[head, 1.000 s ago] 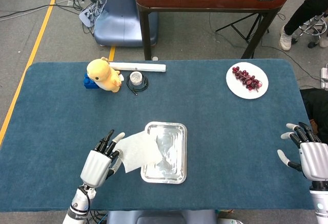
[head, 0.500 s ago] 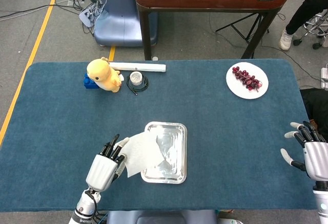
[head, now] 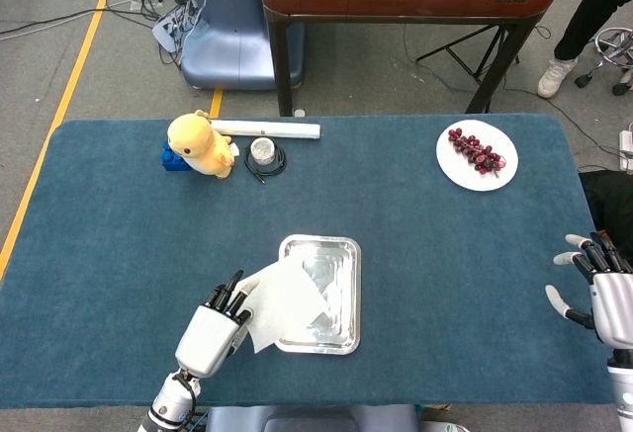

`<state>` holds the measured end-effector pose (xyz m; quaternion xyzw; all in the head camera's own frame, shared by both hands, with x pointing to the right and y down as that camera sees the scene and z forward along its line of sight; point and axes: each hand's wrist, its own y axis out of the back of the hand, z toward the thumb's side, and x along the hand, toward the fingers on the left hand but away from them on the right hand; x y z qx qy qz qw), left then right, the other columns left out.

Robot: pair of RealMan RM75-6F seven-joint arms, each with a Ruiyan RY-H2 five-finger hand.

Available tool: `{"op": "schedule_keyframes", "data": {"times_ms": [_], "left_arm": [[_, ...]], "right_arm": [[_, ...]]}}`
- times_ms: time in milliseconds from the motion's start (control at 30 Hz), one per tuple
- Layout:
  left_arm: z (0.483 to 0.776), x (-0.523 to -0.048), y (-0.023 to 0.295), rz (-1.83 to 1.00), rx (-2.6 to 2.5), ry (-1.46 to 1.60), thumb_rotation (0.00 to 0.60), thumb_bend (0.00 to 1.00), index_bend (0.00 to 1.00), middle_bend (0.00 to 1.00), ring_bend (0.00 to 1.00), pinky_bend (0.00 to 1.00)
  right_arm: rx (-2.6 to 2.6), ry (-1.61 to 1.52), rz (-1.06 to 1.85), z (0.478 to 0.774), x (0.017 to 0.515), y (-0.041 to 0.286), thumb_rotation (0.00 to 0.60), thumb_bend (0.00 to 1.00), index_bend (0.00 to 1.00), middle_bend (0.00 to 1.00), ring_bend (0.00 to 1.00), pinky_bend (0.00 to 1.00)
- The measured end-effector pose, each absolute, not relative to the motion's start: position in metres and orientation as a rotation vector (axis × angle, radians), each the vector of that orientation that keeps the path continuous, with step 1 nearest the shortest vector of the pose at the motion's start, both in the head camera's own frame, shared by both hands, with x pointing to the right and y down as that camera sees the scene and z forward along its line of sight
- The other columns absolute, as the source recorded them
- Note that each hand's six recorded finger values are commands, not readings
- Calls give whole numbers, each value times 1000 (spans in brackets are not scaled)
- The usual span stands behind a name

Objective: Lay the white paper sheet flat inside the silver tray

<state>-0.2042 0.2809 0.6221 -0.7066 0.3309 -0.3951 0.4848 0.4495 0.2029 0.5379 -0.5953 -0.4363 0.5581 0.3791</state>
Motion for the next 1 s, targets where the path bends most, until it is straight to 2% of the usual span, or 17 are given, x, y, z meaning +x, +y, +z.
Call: {"op": "schedule_keyframes", "data": {"times_ms": [400, 867, 1000], "left_arm": [[624, -197, 289, -927, -1737, 683, 600, 682, 818, 206, 54, 273], [624, -189, 294, -898, -1727, 606, 600, 672, 821, 206, 50, 221], [624, -187, 293, -891, -1733, 600, 600, 599, 828, 206, 50, 220]], "right_arm": [[-1521, -1115, 1428, 538, 450, 203, 600, 266, 408, 245, 120, 322], [-1520, -1116, 1431, 539, 451, 202, 600, 266, 408, 245, 120, 322], [-1521, -1115, 1433, 539, 451, 202, 600, 265, 408, 245, 120, 322]]}}
